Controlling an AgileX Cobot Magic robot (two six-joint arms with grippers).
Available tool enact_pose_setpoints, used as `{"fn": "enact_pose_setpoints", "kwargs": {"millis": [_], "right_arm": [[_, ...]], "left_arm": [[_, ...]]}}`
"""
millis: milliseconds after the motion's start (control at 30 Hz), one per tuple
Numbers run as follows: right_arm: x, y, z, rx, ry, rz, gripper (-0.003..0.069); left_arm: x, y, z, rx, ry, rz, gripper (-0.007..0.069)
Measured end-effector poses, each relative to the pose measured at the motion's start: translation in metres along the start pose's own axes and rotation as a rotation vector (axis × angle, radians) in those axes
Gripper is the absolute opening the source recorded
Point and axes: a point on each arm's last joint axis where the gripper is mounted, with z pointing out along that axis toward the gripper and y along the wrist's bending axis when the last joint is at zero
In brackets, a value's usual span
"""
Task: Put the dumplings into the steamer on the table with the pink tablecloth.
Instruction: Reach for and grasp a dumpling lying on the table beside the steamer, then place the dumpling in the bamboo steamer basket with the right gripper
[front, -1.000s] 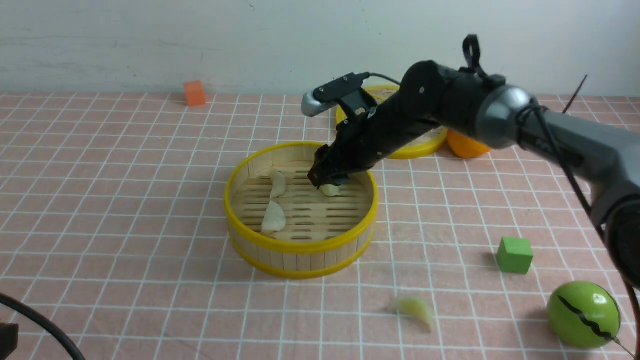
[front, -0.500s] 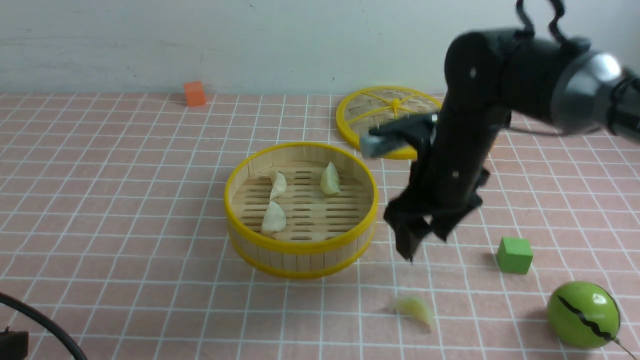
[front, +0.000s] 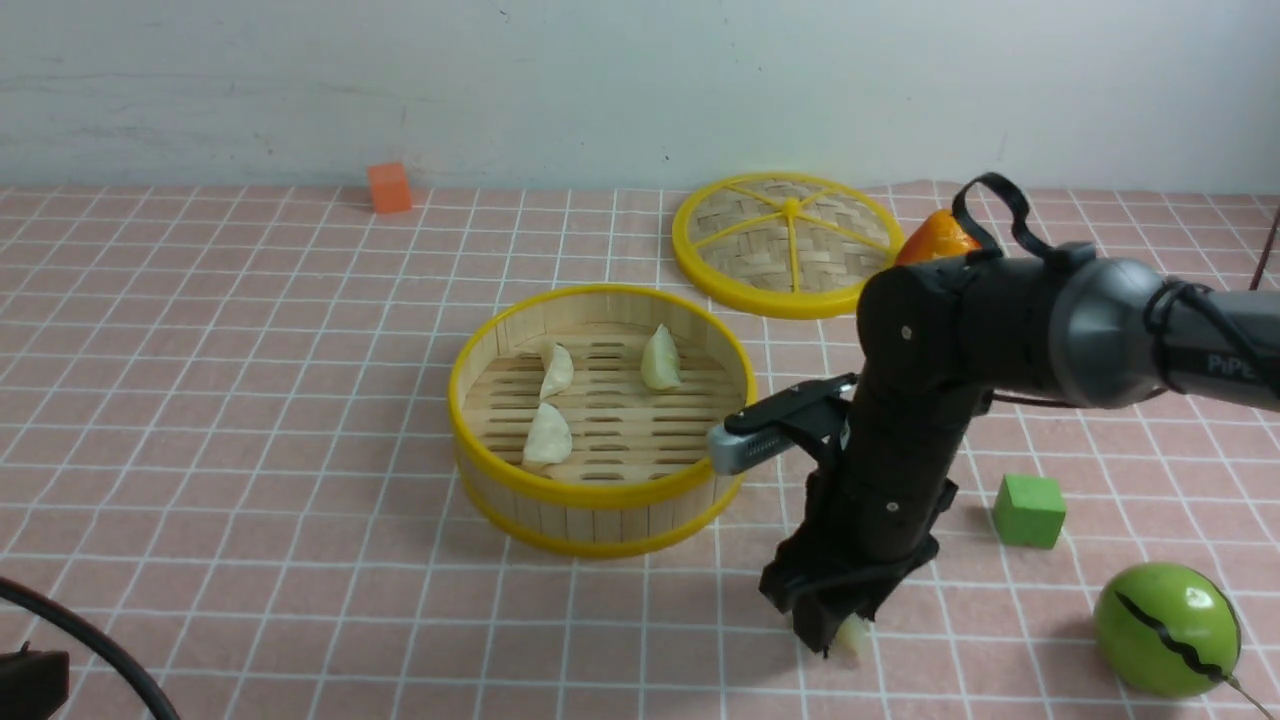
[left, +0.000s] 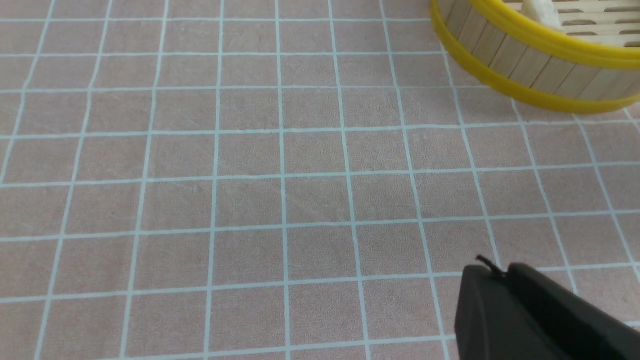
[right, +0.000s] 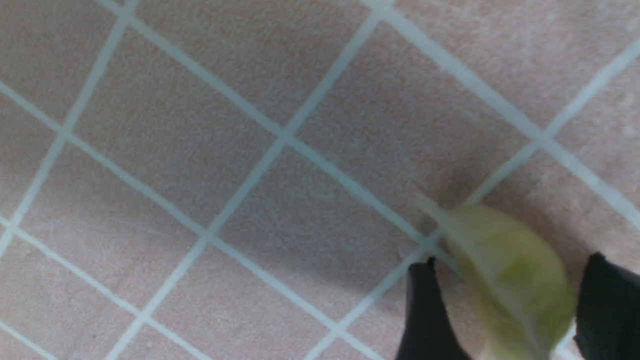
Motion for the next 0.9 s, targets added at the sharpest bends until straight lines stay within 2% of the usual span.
{"fn": "enact_pose_setpoints", "kwargs": {"millis": [33, 67, 100, 133, 300, 367, 400, 467, 500, 567, 667, 833, 900], "right_arm": [[0.000, 0.000, 0.000, 0.001, -0.003, -0.003, 0.0358], [-0.001, 0.000, 0.000, 0.004, -0.005, -0.009, 0.0307], [-0.001, 0.000, 0.000, 0.005, -0.006, -0.011, 0.0298], [-0.001, 0.000, 0.000, 0.007, -0.007, -0.017, 0.0227], [-0.003, 0.005, -0.021, 0.001, -0.012, -0.064, 0.0211], [-0.013, 0.016, -0.061, 0.010, -0.092, -0.110, 0.0211], [-0.012, 0.016, -0.062, 0.011, -0.093, -0.112, 0.0211], [-0.029, 0.027, -0.105, 0.031, -0.269, -0.168, 0.0211], [-0.031, 0.027, -0.107, 0.032, -0.282, -0.171, 0.0211], [-0.048, 0.031, -0.122, 0.042, -0.439, -0.196, 0.0211], [-0.074, 0.026, -0.106, 0.060, -0.586, -0.212, 0.0211], [-0.093, 0.015, -0.046, 0.067, -0.546, -0.207, 0.0221], [-0.094, 0.012, -0.028, 0.059, -0.509, -0.202, 0.0288]], "left_arm": [[0.000, 0.000, 0.000, 0.000, 0.000, 0.000, 0.0039], [0.000, 0.000, 0.000, -0.001, 0.003, 0.000, 0.0039], [0.000, 0.000, 0.000, -0.001, 0.003, 0.000, 0.0039], [0.000, 0.000, 0.000, -0.002, 0.003, 0.000, 0.0039], [0.000, 0.000, 0.000, 0.001, -0.004, 0.002, 0.0046], [-0.002, 0.000, 0.000, 0.003, -0.025, 0.012, 0.0049], [-0.002, 0.000, 0.000, 0.003, -0.026, 0.013, 0.0050], [-0.003, 0.000, 0.000, 0.001, -0.036, 0.022, 0.0050], [-0.003, 0.000, 0.000, 0.000, -0.038, 0.023, 0.0050], [-0.004, 0.000, 0.000, 0.000, -0.040, 0.025, 0.0050], [-0.004, 0.000, 0.000, -0.001, -0.041, 0.027, 0.0050], [-0.003, 0.001, 0.000, -0.007, -0.031, 0.027, 0.0056], [-0.001, 0.002, 0.000, -0.017, -0.014, 0.027, 0.0056]]}}
